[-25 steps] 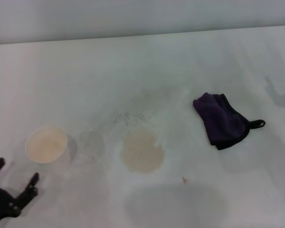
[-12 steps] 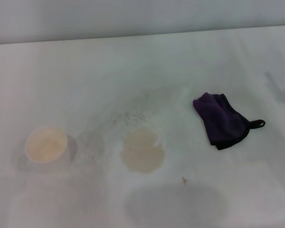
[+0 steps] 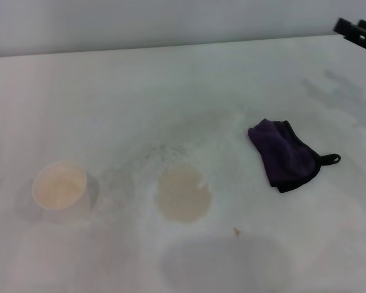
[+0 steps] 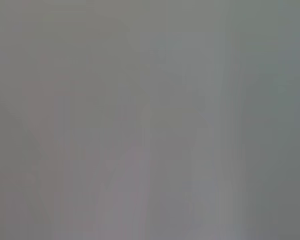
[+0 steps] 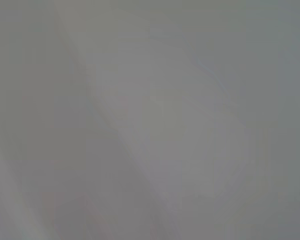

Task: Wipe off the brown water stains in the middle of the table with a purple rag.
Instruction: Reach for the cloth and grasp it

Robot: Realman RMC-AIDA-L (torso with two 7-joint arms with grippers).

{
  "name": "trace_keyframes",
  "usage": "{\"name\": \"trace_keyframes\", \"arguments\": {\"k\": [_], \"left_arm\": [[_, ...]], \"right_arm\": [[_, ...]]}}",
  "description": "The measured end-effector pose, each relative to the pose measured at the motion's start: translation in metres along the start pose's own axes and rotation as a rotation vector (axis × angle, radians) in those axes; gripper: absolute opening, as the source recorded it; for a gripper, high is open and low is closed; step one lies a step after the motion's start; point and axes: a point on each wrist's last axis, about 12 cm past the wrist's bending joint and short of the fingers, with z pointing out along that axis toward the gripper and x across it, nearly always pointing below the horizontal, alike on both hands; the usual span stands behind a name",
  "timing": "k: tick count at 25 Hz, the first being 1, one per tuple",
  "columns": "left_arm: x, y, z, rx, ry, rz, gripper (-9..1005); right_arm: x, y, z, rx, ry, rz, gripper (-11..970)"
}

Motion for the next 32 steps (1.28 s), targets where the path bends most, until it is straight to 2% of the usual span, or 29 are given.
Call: {"name": "trace_keyframes", "arguments": {"k": [5, 9, 14, 18, 21, 26, 32], "left_arm": [[-0.003, 0.000, 0.008, 0.006, -0.022, 0.002, 894], [-0.005, 0.000, 0.014, 0.011, -0.043, 0.006, 894], [-0.010, 0.000, 0.018, 0.020, -0.084, 0.014, 894], [-0.013, -0.001, 0.020, 0.025, -0.111, 0.014, 894], [-0.014, -0.001, 0.022, 0.027, -0.116, 0.015, 894], [-0.014, -0.002, 0.025, 0.032, -0.124, 0.017, 894], [-0.016, -0.002, 0.029, 0.037, -0.133, 0.041, 895]], "right_arm": [[-0.043, 0.016, 0.019, 0.001, 0.282, -0.024, 811], [-0.068, 0.046, 0.040, 0.062, 0.529, -0.140, 810], [-0.081, 0.083, 0.055, 0.202, 0.733, -0.325, 809], [-0.070, 0.112, 0.072, 0.211, 0.859, -0.406, 808], [-0.057, 0.123, 0.081, 0.192, 0.922, -0.435, 807], [-0.030, 0.128, 0.094, 0.175, 0.986, -0.456, 806], [-0.004, 0.118, 0.105, 0.180, 1.037, -0.429, 805]]}}
